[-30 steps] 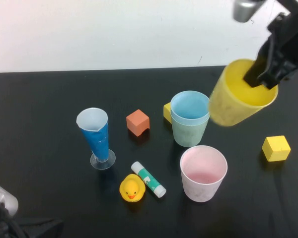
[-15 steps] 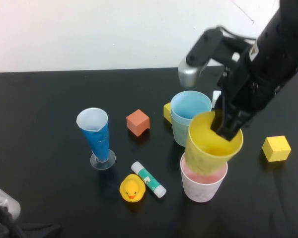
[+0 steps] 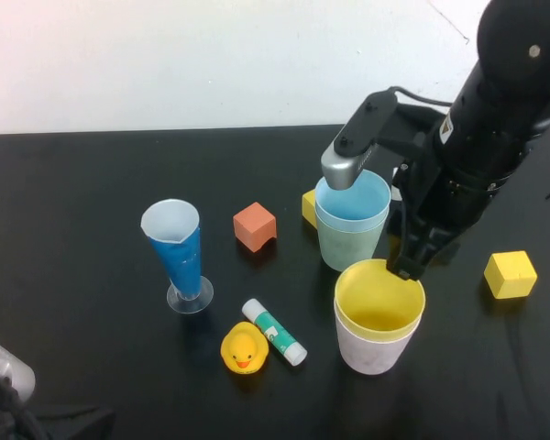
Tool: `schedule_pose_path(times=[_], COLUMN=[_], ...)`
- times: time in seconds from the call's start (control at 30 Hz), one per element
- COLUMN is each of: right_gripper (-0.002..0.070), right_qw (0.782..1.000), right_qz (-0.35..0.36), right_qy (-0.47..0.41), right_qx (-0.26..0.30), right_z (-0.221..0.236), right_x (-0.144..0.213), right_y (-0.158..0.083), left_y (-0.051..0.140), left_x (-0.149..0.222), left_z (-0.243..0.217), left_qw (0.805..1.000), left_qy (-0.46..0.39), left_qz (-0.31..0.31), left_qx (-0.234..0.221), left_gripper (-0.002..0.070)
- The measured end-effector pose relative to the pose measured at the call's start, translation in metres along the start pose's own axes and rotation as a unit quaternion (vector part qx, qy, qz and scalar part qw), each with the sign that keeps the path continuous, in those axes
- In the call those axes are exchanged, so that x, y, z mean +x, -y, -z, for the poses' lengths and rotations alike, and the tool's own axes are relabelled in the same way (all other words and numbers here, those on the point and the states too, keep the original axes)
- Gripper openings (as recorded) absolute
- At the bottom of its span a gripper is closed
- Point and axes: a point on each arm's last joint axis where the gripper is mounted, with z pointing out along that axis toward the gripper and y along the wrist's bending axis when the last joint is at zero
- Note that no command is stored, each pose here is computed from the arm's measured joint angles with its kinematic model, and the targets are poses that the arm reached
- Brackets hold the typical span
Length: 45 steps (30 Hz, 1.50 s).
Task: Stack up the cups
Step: Pick up the green cup, then place the green cup on the yellow cup
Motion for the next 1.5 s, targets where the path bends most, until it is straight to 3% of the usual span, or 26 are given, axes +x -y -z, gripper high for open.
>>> schedule_pose_path(times=[0.13, 0.47, 0.9, 1.0, 1.1, 1.17, 1.37, 1.5], right_gripper=[0.0361, 0.0401, 0.0414, 0.0349, 0.0155, 0.0075, 0.0061, 0.0058], right_qw=[1.000, 0.987, 0.986, 0.987, 0.988, 0.988, 0.989, 0.982], right_qz=[-0.018, -0.094, -0.142, -0.141, -0.133, -0.126, -0.076, -0.057], right_qy=[0.005, 0.100, 0.037, 0.029, 0.032, 0.036, 0.078, 0.141], right_qx=[0.012, 0.087, 0.074, 0.072, 0.073, 0.076, 0.099, 0.108], right_z=[0.005, 0.034, -0.062, -0.077, -0.076, -0.067, 0.005, 0.070], right_x=[-0.002, -0.016, -0.041, -0.045, -0.048, -0.051, -0.055, -0.044], right_y=[0.003, 0.038, 0.084, 0.090, 0.091, 0.092, 0.082, 0.059], left_y=[0.000, 0.000, -0.001, -0.001, -0.001, -0.001, -0.001, -0.001], left_x=[0.001, 0.007, 0.007, 0.007, 0.007, 0.007, 0.007, 0.007], left_z=[0.000, 0.000, 0.000, 0.000, 0.000, 0.000, 0.000, 0.000], left_qw=[1.000, 0.999, 0.999, 0.999, 0.999, 0.999, 0.999, 0.999], left_qy=[-0.007, -0.034, -0.035, -0.035, -0.035, -0.035, -0.035, -0.035], left_qz=[0.001, 0.006, 0.000, 0.000, 0.000, 0.000, 0.000, -0.001], left_qx=[0.001, 0.002, -0.006, -0.006, -0.006, -0.006, -0.006, -0.007], left_gripper=[0.0001, 0.0001, 0.0001, 0.0001, 0.0001, 0.0001, 0.0001, 0.0001])
